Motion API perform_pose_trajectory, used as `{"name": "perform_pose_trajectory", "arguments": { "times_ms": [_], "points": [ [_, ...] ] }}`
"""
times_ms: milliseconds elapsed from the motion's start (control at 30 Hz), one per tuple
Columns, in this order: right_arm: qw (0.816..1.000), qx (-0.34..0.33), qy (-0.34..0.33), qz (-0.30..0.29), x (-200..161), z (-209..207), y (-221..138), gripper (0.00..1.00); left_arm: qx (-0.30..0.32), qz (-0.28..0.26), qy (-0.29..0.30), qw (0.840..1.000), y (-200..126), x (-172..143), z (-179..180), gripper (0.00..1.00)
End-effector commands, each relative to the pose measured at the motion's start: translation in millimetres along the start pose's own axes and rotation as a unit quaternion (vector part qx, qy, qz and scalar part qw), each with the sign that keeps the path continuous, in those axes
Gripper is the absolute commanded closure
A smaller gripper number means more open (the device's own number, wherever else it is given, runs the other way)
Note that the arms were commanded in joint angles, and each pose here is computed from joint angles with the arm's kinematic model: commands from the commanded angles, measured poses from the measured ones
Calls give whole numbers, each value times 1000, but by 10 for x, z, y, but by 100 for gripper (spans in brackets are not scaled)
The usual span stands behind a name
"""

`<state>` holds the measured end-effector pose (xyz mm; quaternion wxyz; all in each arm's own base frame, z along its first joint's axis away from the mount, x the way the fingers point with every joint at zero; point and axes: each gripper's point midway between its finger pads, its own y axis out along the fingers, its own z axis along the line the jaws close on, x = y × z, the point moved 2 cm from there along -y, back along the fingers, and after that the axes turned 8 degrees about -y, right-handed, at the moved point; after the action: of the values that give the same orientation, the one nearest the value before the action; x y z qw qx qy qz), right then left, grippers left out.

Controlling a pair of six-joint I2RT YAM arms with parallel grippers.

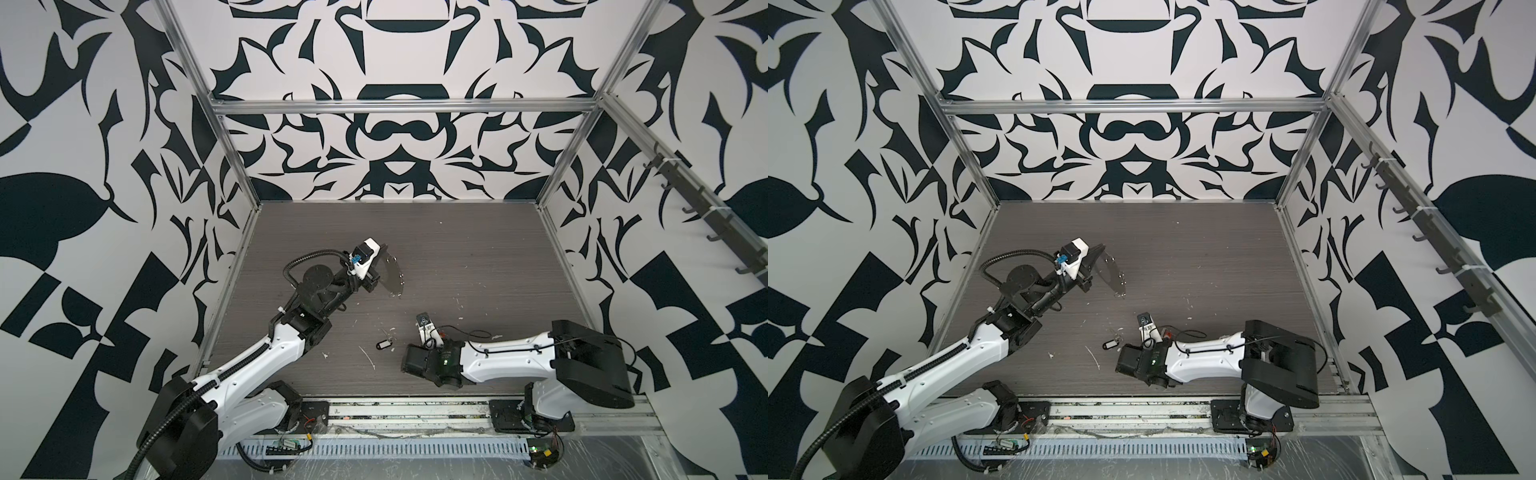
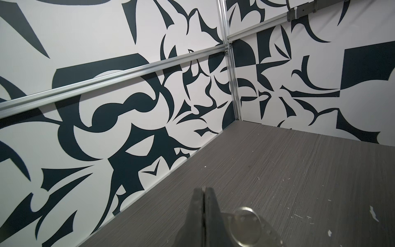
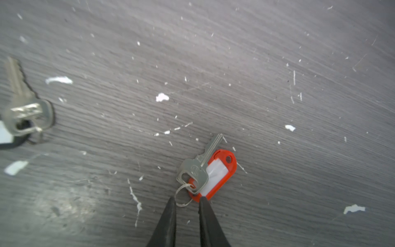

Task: Attach keys to a key ring
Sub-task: Pick up the key from the center of the table.

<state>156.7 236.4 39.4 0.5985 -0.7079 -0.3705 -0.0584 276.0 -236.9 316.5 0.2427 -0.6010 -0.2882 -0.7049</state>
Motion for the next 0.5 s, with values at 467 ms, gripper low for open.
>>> {"name": "perform_pose_trajectory", "arguments": {
  "times_ms": [467],
  "points": [
    [999, -47, -14, 11, 13, -31, 44, 81, -8, -32, -1, 999, -34, 137, -27, 100]
  ]
}}
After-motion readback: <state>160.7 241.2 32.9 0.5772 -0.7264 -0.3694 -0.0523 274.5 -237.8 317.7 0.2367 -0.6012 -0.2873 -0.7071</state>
